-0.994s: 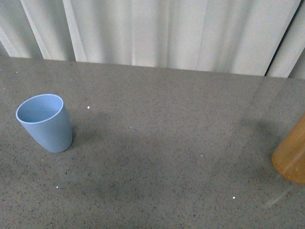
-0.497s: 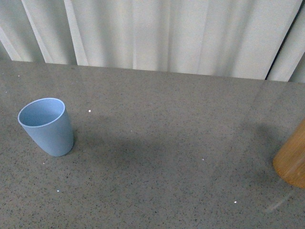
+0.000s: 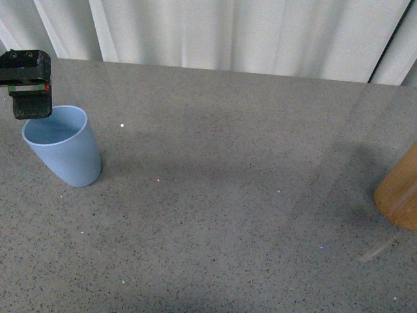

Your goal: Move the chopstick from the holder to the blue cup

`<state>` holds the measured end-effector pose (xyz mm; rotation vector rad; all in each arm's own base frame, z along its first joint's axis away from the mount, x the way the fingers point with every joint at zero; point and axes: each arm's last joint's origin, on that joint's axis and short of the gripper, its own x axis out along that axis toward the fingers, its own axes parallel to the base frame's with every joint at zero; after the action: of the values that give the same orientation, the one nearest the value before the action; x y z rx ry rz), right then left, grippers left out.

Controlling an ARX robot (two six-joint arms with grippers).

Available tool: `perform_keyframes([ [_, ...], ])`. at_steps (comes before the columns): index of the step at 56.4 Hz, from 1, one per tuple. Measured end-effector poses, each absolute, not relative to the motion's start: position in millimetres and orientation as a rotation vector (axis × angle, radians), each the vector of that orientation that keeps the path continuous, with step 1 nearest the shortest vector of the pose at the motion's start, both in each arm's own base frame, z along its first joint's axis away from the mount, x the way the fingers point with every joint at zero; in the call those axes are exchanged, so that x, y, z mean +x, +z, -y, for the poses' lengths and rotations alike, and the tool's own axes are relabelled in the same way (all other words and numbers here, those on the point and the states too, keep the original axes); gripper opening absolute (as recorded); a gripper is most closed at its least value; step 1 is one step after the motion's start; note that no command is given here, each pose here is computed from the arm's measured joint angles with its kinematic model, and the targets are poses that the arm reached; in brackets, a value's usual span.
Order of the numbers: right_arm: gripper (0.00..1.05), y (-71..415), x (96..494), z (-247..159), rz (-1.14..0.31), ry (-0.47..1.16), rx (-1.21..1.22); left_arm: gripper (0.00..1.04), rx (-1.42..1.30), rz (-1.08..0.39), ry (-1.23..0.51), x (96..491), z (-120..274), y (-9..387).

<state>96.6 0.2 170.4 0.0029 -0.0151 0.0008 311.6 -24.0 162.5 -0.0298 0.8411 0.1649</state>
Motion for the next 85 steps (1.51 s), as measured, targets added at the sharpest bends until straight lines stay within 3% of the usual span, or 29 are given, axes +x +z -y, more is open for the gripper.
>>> perform_keyframes([
  [49,0.95,170.4,96.6,-0.2,0.015,0.001,0.003,0.98,-0.042,-0.928,0.225,350.9,29.7,123.6],
  [60,0.95,170.4,96.6,-0.2,0.015,0.001,0.003,0.69,-0.02,-1.006,0.219,355.3,32.3,119.1],
  [68,0.95,170.4,96.6,-0.2,0.015,0.001,0.003,0.38,-0.006,-1.136,0.082,353.0,39.3,119.7],
  [77,0.95,170.4,96.6,-0.2,0.015,0.001,0.003,0.06,0.037,-1.153,-0.003,353.7,46.0,133.5],
  [85,0.95,170.4,96.6,-0.2,0.015,0.001,0.003,0.03,0.047,-1.112,-0.049,351.6,56.2,156.9],
])
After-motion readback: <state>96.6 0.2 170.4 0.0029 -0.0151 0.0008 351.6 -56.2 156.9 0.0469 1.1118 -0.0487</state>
